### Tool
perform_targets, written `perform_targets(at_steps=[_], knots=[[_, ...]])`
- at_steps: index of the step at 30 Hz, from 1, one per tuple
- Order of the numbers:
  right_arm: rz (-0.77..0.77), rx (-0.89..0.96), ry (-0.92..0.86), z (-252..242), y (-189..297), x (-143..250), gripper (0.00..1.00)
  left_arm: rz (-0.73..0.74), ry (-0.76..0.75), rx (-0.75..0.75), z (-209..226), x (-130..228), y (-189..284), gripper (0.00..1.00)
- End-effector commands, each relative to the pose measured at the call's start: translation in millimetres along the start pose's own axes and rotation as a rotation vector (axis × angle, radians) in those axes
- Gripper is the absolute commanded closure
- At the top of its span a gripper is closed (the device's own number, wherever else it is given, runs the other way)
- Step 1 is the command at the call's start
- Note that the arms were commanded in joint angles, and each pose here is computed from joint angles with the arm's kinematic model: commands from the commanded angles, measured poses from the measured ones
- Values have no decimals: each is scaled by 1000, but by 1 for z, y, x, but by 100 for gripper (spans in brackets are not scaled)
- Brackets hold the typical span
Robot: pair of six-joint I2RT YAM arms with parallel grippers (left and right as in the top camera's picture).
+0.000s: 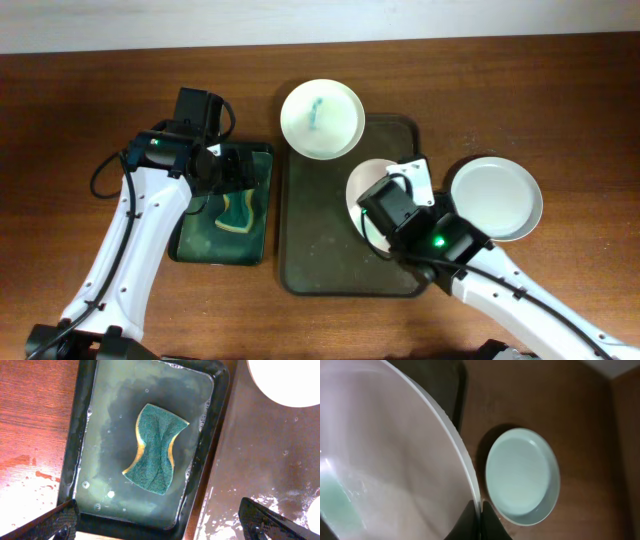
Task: Clean dirty plates on tray and stack at the side
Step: 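Lift the bottom plate with right gripper and stack it on the side plate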
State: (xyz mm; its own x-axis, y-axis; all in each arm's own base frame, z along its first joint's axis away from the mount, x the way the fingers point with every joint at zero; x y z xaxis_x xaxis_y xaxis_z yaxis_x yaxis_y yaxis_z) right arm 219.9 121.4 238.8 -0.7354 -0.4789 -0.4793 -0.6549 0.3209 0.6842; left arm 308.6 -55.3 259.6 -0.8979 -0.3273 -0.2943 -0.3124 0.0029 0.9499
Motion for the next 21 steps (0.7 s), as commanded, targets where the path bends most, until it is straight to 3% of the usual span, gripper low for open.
perform_targets(at_steps=[1, 9, 21], knots=[[-99, 159, 37, -1, 20, -5, 96, -14, 4, 15, -1, -3, 6, 1], [-159, 301, 204, 2, 35, -7, 96, -14, 4, 15, -1, -3, 6, 1], [-173, 299, 184, 3, 35, -10, 96, -15, 4, 15, -1, -3, 6, 1]])
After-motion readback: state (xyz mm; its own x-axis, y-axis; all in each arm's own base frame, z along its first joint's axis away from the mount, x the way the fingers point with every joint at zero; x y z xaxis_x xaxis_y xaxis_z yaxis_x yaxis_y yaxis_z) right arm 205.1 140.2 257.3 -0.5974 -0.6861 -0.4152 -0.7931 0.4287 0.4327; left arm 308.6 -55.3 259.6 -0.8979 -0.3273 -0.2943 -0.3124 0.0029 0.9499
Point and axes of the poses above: each gripper's point midway between its finger pads, its own y axis back along the fingers, its own z axis along the line the jaws close on, x = y × z, the point moved 10 cm from there along y, back along the fingers, and after that the axes turned 10 degrees about y, right-handed, at the moved point
